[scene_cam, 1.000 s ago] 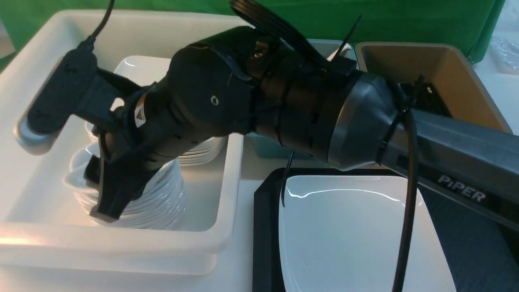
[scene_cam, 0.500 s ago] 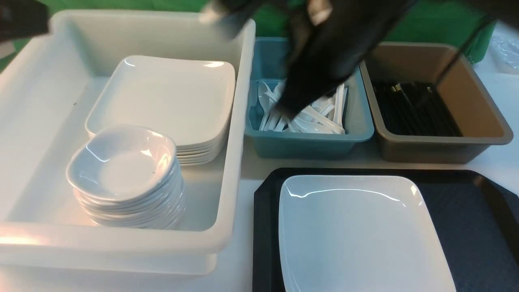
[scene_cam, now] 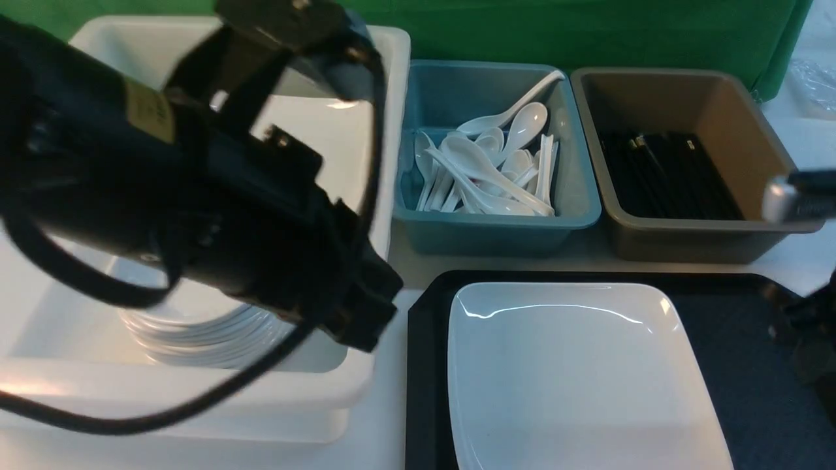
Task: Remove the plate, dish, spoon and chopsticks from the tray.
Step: Use the right arm to move the plate from left to right, then use the left arm to grab a plate from the dinner plate, then use the left arm to put the plate into the large storage box on the left
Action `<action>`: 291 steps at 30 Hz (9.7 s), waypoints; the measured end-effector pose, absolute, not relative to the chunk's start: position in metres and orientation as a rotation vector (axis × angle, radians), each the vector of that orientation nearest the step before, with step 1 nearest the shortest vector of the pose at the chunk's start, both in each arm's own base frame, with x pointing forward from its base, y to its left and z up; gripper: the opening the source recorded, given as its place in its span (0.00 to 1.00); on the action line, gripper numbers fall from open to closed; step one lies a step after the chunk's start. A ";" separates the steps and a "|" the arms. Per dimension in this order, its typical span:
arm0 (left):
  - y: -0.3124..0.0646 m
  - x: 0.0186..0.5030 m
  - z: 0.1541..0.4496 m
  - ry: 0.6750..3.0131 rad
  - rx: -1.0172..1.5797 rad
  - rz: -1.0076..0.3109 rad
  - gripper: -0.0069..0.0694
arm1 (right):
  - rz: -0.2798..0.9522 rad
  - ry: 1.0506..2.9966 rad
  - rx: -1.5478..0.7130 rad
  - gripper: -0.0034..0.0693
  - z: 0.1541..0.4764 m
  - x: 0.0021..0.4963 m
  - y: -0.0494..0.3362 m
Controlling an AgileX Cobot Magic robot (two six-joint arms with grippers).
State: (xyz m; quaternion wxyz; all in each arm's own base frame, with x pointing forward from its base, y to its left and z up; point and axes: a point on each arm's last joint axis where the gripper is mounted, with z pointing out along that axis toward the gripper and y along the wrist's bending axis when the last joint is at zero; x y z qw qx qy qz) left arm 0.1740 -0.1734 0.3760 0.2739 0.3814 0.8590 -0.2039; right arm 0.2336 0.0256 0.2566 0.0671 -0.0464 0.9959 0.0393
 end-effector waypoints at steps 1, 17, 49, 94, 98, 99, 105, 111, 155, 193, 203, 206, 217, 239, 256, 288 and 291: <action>-0.178 0.175 0.372 2.323 1.041 -0.542 0.09 | 0.131 3.015 -0.114 0.28 0.244 0.229 0.024; -0.202 0.191 0.345 2.387 1.084 -0.512 0.09 | 0.333 2.996 0.218 0.67 0.157 0.220 0.032; -0.206 0.192 0.347 2.370 1.022 -0.567 0.09 | -0.227 2.996 0.227 0.66 0.187 0.199 -0.004; -0.351 0.354 0.179 2.727 1.047 -0.394 0.83 | 0.246 2.126 -0.110 0.07 0.341 0.017 0.017; -0.357 0.353 0.173 2.746 1.010 -0.480 0.85 | 0.245 2.124 -0.111 0.07 0.341 0.017 0.017; -0.358 0.352 0.171 2.753 1.007 -0.490 0.85 | 0.244 2.124 -0.112 0.07 0.341 0.017 0.017; -0.358 0.351 0.164 2.783 1.012 -0.492 0.77 | 0.244 2.123 -0.114 0.07 0.341 0.017 0.017; -0.358 0.351 0.162 2.790 1.013 -0.495 0.62 | 0.243 2.120 -0.115 0.08 0.341 0.017 0.017; -0.334 0.344 0.277 2.557 0.941 -0.658 0.13 | 0.243 2.072 -0.108 0.08 0.345 0.020 0.017; -0.267 0.355 0.380 2.390 0.819 -0.721 0.13 | 0.243 2.040 -0.103 0.08 0.347 0.021 0.016; -0.161 0.389 0.423 2.292 0.474 -0.861 0.13 | 0.250 2.031 -0.101 0.09 0.348 0.021 0.017; -0.124 0.399 0.430 2.269 0.360 -0.860 0.13 | 0.255 2.021 -0.104 0.08 0.349 0.022 0.017; -0.001 0.413 0.440 2.190 0.023 -0.790 0.13 | 0.443 2.090 -0.354 0.07 0.351 0.062 0.040; 0.089 0.405 0.389 2.026 -0.394 -0.774 0.13 | 0.471 2.141 -0.460 0.08 0.378 0.129 0.048; 0.084 0.377 0.271 2.045 -0.712 -0.728 0.13 | 0.462 2.116 -0.447 0.08 0.380 0.130 0.047; 0.052 0.379 0.238 2.231 -0.655 -0.566 0.21 | 0.462 2.118 -0.448 0.08 0.380 0.130 0.048; 0.052 0.379 0.232 2.263 -0.664 -0.569 0.30 | 0.462 2.118 -0.448 0.08 0.380 0.130 0.048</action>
